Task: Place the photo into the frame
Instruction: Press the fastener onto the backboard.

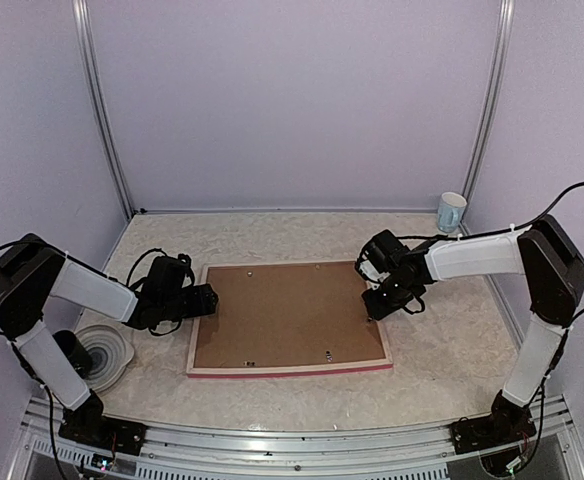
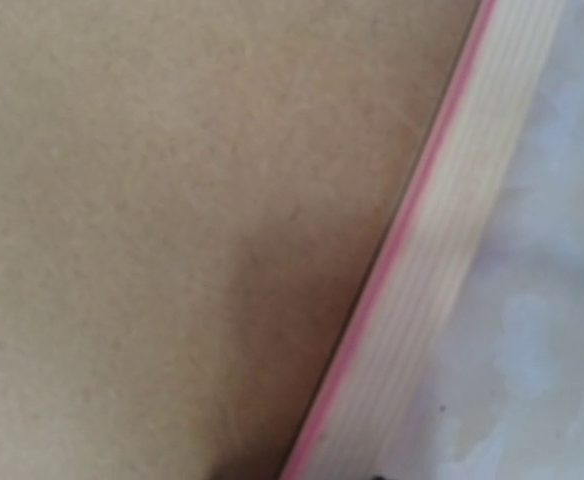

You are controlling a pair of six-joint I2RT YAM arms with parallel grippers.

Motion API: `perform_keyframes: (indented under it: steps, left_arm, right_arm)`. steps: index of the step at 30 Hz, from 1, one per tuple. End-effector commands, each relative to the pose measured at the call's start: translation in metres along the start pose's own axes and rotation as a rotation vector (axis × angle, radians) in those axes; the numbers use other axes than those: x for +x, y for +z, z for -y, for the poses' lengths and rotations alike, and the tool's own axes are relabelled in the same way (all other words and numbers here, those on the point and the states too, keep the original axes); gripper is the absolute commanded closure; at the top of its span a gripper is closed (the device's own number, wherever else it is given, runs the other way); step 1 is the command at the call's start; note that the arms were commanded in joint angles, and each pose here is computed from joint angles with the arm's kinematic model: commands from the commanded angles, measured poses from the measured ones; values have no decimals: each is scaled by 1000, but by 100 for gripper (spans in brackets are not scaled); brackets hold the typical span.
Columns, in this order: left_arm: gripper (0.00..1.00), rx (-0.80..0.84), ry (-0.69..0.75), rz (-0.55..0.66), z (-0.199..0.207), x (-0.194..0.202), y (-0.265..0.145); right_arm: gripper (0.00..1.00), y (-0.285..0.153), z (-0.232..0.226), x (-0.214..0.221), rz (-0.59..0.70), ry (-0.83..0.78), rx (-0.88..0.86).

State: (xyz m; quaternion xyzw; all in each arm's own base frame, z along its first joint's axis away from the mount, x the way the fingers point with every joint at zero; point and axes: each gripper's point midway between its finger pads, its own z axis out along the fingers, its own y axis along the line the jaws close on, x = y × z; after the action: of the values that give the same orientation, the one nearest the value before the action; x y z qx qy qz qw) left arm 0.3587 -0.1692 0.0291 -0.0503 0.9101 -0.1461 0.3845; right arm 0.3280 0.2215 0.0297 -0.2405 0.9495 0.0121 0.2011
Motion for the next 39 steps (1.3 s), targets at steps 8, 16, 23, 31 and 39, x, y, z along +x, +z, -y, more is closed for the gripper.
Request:
perform_keyframes:
  steps: [8,16,23,31,39]
  left_arm:
    - [23,-11,-12,-24,-6,6,2]
    - [23,-7,-13,-25,-6,6,2]
    - [23,-5,-14,-21,-5,5,1]
    - [23,-2,-15,-20,-4,4,0]
    - [22,-1,-15,-19,-4,4,0]
  right_arm:
    - [72,3,9,71,-262,-102,37]
    - [72,-6,1,50,-211,-94,-3]
    - [54,-15,-3,30,-166,-78,-23]
    - [48,-17,-4,23,-150,-68,-31]
    - [48,-32,5,7,-98,-40,18]
